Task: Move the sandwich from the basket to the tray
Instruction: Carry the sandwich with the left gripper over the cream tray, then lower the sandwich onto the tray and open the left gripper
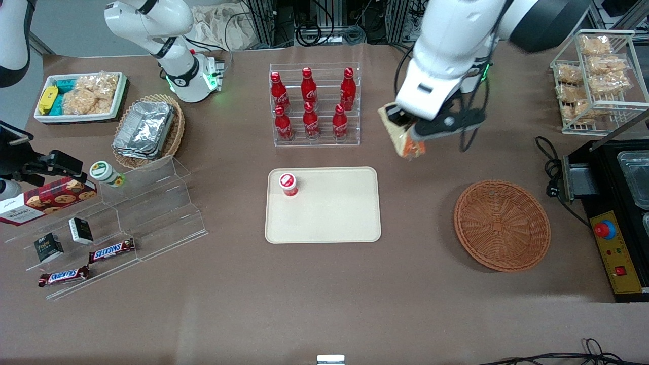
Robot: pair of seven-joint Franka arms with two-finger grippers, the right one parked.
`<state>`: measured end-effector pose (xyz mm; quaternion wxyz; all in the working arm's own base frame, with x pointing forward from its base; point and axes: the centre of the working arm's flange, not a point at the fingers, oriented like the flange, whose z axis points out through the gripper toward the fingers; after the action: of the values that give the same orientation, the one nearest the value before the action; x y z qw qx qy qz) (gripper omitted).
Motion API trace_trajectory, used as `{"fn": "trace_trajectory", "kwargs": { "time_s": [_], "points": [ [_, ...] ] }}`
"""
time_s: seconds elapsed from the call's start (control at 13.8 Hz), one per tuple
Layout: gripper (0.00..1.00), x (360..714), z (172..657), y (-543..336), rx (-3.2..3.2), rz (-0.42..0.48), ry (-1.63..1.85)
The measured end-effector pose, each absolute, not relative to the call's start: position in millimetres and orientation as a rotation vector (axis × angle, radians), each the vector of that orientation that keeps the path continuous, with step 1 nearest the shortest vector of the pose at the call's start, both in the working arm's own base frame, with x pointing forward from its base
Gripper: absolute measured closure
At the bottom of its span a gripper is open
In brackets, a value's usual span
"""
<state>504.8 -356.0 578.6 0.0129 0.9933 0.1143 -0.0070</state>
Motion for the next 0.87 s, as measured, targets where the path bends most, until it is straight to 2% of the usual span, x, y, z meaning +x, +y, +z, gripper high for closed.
{"fn": "trace_trajectory", "kwargs": {
  "time_s": [0.22,0.58,0.87],
  "points": [
    [0.85,529,495,-391,3.083,-0.055,0.291],
    [0.85,534,339,-454,3.167,0.016,0.274],
    [0.85,539,257,-456,3.213,0.016,0.240]
  ]
}}
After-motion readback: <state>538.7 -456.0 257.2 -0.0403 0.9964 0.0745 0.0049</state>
